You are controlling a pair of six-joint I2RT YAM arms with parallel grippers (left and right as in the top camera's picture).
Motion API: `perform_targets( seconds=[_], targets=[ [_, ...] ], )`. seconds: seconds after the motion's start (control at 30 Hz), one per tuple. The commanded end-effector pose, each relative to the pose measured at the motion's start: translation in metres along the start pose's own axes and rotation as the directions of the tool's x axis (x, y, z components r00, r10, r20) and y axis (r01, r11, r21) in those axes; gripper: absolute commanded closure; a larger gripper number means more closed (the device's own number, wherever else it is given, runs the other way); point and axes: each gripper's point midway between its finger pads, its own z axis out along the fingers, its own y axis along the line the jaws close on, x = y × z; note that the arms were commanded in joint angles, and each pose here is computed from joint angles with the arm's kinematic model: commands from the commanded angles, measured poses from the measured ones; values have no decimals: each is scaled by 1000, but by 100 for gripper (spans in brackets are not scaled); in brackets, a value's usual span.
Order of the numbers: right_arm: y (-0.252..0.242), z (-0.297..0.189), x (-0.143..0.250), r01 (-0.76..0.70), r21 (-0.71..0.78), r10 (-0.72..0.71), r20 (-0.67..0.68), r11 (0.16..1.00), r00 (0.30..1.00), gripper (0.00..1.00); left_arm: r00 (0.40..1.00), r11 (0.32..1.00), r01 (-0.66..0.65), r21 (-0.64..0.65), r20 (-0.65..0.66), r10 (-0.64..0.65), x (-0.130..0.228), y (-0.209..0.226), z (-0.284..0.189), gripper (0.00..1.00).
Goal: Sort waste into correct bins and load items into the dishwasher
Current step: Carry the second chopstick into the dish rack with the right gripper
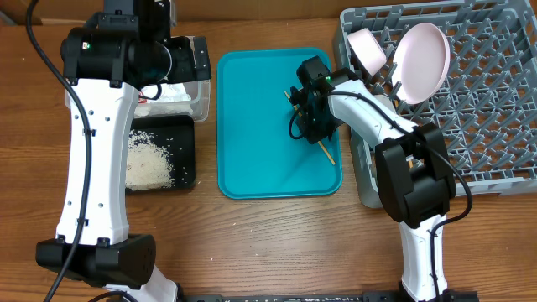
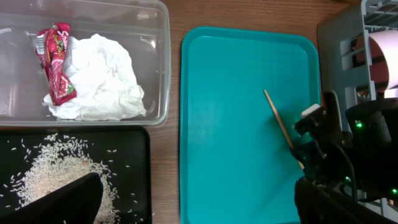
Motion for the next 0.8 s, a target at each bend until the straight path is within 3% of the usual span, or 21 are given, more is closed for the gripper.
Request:
perform_targets(
  seconds=[0.0,0.17,0.43,0.5,0.57,0.77],
  targets=[
    [11,18,6,-58,-57,55,-46,997,997,96,1000,1000,-1,1,18,1,-2,-3,-5,0],
    [31,-23,-8,-80,-179,81,-1,981,997,96,1000,1000,-1,1,18,1,-2,-3,-5,0],
    [23,-140,-15,-75,-161,100,154,984,983,96,1000,1000,-2,1,17,2,-2,-3,-5,0],
    [8,-195,-4,-99,-149,133,240,984,962,96,1000,1000,-1,1,17,1,-2,-3,-5,0],
    [-4,-218,4,-123,-133,157,281,983,947,96,1000,1000,-1,1,18,1,-2,-3,-5,0],
    [-71,-252,55,-290,47,266,282,956,922,96,1000,1000,-1,1,17,1,-2,-3,-5,0]
  ],
)
